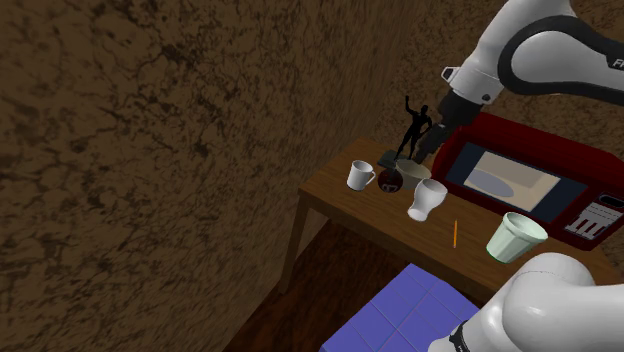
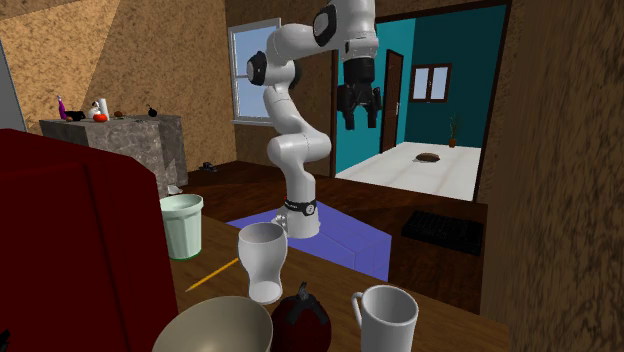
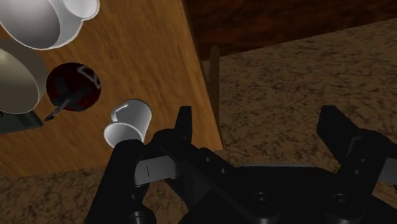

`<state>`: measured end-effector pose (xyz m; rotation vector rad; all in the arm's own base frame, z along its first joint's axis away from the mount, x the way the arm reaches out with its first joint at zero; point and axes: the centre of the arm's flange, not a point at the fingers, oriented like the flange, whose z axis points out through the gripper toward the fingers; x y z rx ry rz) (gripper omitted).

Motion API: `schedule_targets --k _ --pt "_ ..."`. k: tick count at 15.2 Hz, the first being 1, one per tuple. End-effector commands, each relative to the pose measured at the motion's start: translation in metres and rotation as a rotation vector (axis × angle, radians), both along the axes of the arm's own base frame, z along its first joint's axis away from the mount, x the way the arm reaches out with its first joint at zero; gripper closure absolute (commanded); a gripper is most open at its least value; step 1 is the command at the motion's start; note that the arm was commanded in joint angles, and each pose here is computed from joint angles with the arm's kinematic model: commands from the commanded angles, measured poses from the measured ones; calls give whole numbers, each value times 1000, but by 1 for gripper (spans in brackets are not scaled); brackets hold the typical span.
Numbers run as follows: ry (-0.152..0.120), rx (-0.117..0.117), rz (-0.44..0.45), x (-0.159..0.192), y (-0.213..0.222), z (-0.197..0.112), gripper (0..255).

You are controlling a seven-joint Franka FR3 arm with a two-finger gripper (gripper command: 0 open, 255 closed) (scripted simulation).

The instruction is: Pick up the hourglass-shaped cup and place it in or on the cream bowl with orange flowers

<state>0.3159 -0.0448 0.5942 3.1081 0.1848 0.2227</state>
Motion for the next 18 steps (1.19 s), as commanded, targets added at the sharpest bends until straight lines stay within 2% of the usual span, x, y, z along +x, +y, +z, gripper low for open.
schedule_targets --k 1,18 --pt "12 3 7 2 -21 -15 0" --pt "110 29 57 18 -205 -149 0"
